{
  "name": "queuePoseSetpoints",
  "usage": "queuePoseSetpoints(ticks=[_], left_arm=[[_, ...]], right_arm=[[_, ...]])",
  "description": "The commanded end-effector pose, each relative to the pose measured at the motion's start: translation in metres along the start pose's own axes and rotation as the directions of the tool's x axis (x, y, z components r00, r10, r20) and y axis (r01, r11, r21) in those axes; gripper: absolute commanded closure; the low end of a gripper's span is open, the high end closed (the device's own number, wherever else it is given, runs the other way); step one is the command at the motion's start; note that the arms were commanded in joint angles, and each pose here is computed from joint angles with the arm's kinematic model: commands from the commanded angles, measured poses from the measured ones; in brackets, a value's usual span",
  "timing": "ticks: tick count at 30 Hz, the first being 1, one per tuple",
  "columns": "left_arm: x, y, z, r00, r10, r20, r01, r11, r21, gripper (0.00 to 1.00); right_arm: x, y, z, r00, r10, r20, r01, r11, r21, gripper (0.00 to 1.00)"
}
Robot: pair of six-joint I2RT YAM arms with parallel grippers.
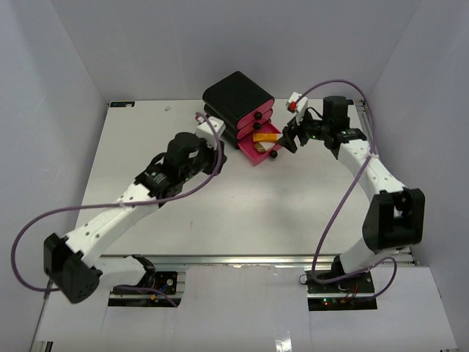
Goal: Organize the makeup
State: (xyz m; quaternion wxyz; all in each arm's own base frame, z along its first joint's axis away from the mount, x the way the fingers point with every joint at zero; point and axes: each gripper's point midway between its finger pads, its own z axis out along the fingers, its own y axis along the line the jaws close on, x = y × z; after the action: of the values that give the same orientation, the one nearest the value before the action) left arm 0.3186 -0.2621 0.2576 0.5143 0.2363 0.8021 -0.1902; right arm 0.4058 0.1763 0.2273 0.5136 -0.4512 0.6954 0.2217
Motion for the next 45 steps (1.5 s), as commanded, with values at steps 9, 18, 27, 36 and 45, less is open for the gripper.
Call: queuePoseSetpoints(ticks=[9, 18, 27, 36, 45], left_arm=[[0.063, 0.064, -0.085, 0.989, 0.005, 0.147, 0.035, 0.962, -0.271, 0.32], [0.064, 0.07, -0.089, 0.987, 0.002, 0.162, 0.046, 0.955, -0.293, 0.32], [0.065, 0.068, -0.088, 0.987, 0.0, 0.158, 0.046, 0.957, -0.287, 0.32], [0.067, 0.069, -0.088, 0.988, -0.001, 0.154, 0.046, 0.955, -0.291, 0.32], [0.068, 0.071, -0.087, 0.989, -0.003, 0.151, 0.048, 0.955, -0.292, 0.32]], right_arm=[[0.052, -0.069, 0.101, 0.921, -0.239, -0.307, 0.253, 0.968, 0.007, 0.21], [0.088, -0.082, 0.125, 0.87, -0.318, -0.376, 0.323, 0.945, -0.05, 0.24], [0.103, -0.083, 0.137, 0.863, -0.32, -0.39, 0.32, 0.945, -0.068, 0.31], [0.106, -0.089, 0.146, 0.855, -0.337, -0.395, 0.338, 0.939, -0.069, 0.41], [0.101, -0.085, 0.15, 0.831, -0.408, -0.379, 0.4, 0.911, -0.103, 0.55]])
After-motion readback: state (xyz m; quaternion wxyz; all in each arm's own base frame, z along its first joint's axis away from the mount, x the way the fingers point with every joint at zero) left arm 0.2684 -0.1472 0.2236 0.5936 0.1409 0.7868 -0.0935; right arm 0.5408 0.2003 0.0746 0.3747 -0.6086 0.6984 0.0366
